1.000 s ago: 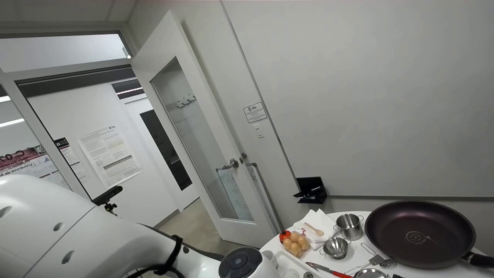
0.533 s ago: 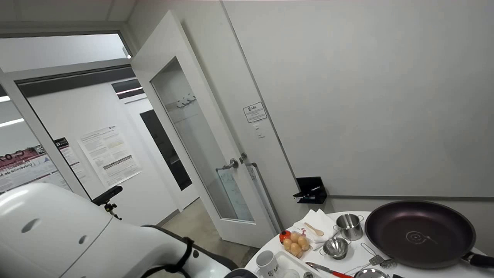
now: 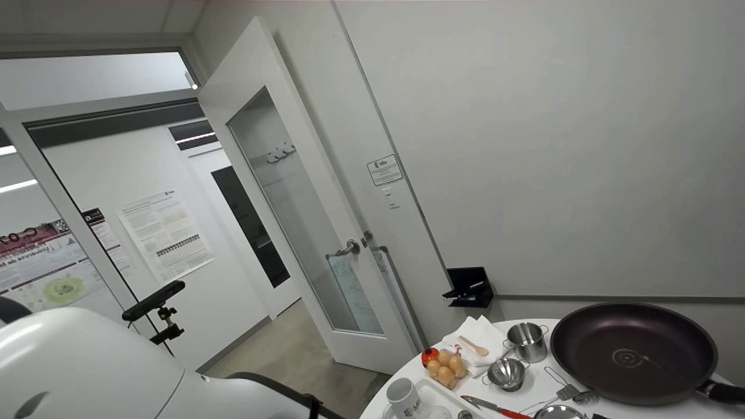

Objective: Put the orange cup on the orange plate

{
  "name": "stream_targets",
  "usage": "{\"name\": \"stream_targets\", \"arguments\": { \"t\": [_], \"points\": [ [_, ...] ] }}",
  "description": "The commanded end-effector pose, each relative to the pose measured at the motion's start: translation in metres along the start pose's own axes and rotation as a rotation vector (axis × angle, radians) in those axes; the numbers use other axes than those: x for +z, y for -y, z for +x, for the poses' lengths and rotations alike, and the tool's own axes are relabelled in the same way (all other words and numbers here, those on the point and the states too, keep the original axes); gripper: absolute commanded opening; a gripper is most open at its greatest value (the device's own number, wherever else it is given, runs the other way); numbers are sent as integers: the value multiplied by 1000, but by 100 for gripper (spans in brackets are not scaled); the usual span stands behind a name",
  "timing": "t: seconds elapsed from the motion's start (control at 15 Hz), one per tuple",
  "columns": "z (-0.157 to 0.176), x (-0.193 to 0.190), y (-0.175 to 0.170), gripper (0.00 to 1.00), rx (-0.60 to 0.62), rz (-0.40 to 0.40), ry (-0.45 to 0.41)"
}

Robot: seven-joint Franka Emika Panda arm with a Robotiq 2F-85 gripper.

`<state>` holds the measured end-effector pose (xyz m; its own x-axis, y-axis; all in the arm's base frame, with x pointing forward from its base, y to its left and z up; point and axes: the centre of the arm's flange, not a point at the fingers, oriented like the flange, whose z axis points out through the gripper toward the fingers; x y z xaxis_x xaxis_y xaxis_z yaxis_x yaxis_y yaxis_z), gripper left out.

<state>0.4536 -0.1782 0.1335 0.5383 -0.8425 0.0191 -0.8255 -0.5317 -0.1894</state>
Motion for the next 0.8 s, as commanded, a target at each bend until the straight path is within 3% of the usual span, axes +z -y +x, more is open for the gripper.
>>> {"name": "stream_targets", "arguments": {
  "t": [0.0,0.07,0.33,0.67,0.73],
  "points": [
    [6,6,-7,32,10,11,-7],
    [6,6,-7,33,13,13,-8],
    [3,2,-4,62,2,21,-7],
    [-2,-40,16,98,-76,34,-60],
    [-1,-50,19,100,-101,28,-74]
  ]
}}
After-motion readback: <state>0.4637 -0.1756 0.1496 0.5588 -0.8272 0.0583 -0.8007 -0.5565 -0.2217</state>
